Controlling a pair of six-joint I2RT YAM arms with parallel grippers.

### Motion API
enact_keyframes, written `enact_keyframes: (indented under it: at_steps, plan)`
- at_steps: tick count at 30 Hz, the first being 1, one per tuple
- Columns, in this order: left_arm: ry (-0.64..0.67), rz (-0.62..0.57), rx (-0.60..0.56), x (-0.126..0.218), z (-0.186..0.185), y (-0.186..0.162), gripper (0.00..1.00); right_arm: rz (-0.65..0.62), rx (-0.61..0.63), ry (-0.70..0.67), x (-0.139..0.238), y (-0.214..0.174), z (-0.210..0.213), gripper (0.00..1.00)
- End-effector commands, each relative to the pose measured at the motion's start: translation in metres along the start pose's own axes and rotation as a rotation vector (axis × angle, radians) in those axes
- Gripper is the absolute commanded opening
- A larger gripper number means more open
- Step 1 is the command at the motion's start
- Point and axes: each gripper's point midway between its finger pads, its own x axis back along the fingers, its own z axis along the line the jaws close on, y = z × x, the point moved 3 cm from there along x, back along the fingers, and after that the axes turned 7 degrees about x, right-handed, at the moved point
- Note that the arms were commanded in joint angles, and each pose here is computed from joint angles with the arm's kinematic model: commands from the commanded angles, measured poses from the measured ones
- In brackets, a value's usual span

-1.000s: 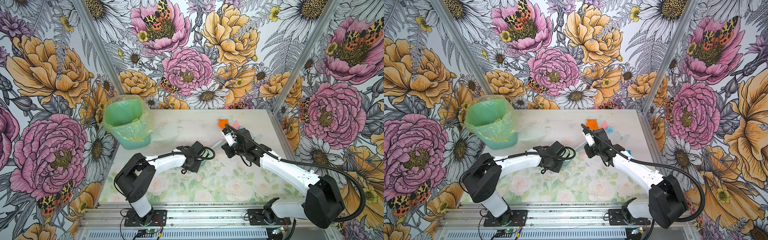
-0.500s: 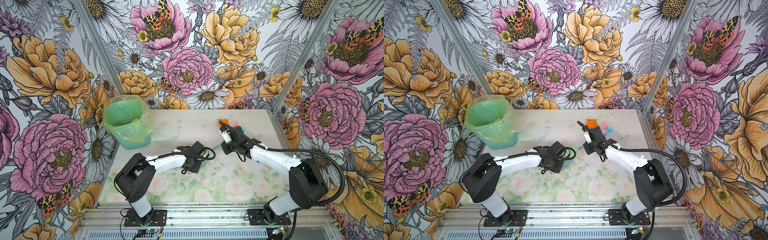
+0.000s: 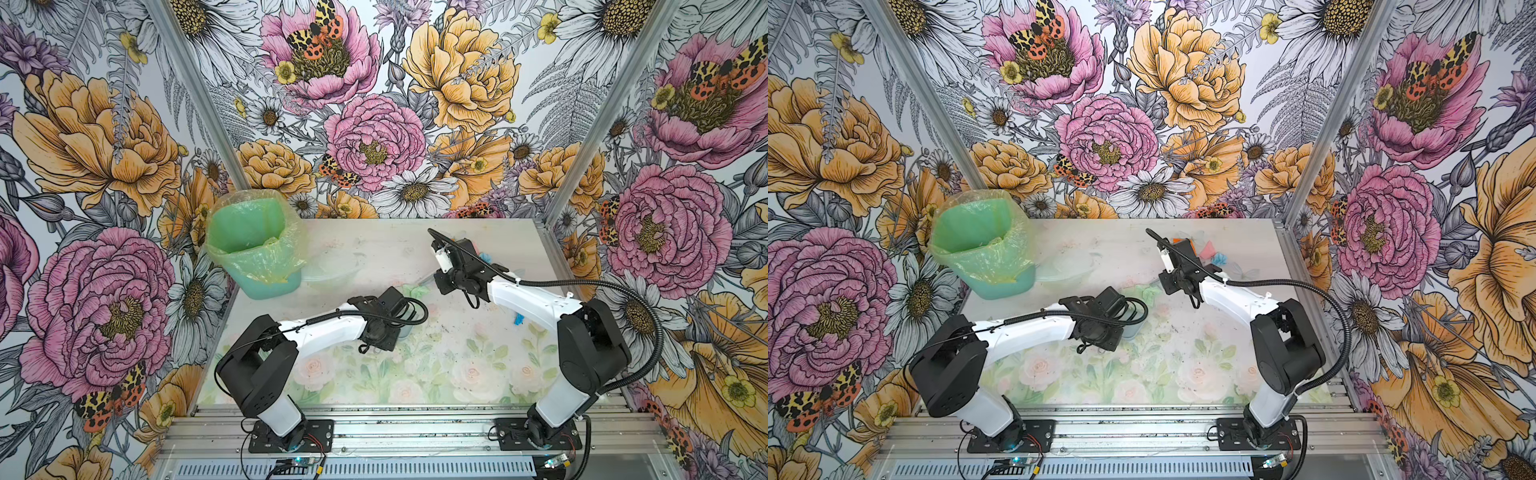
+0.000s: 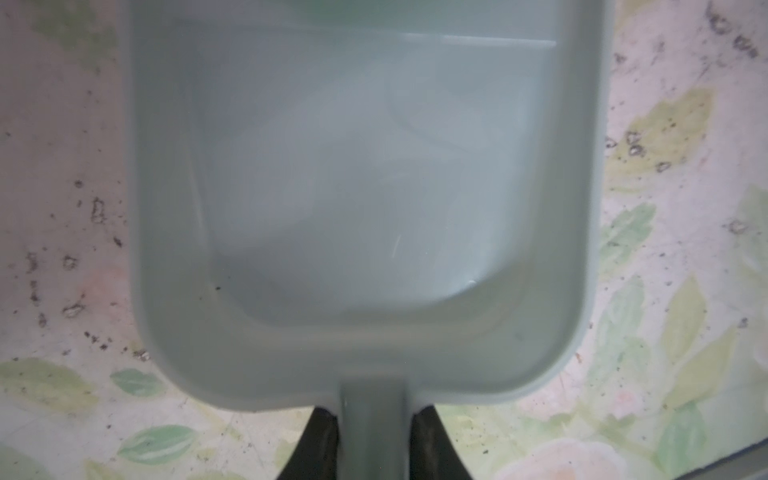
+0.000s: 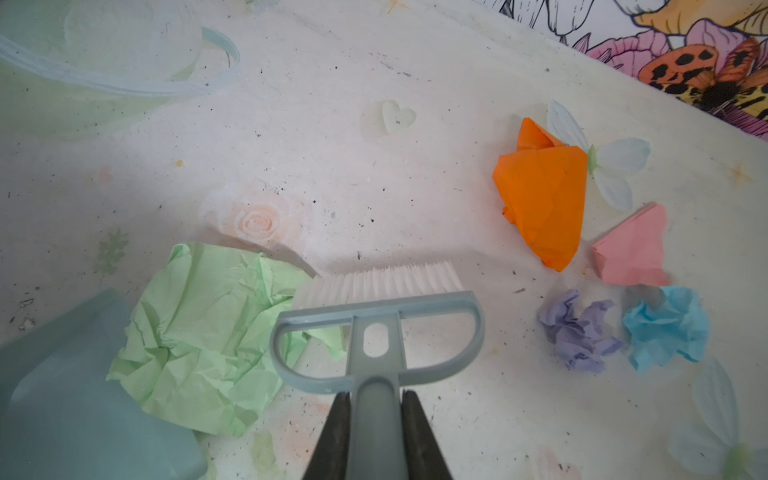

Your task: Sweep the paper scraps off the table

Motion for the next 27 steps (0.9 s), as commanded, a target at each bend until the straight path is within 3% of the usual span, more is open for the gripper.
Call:
enact_keyframes:
  at_steps: [1, 7, 12, 19, 27]
  plan:
    - [-0.014, 0.004, 0.027, 0.005, 0.001, -0.009, 0.00, -0.067, 0.003, -0.022, 0.007, 0.022, -0.007, 0.00]
    - [-0.003, 0.018, 0.031, 0.002, 0.006, -0.017, 0.00, -0.157, 0.020, 0.042, 0.028, 0.038, 0.004, 0.00]
    - [0.002, 0.029, 0.026, 0.000, 0.007, -0.020, 0.00, -0.192, 0.103, 0.122, 0.034, 0.045, 0.035, 0.00]
    - [0.018, 0.032, 0.020, -0.003, 0.011, -0.023, 0.00, -0.151, 0.187, 0.186, 0.017, 0.037, 0.072, 0.00]
    - [0.031, 0.039, 0.003, -0.010, 0.014, -0.025, 0.00, -0.064, 0.244, 0.166, 0.006, 0.009, 0.074, 0.00]
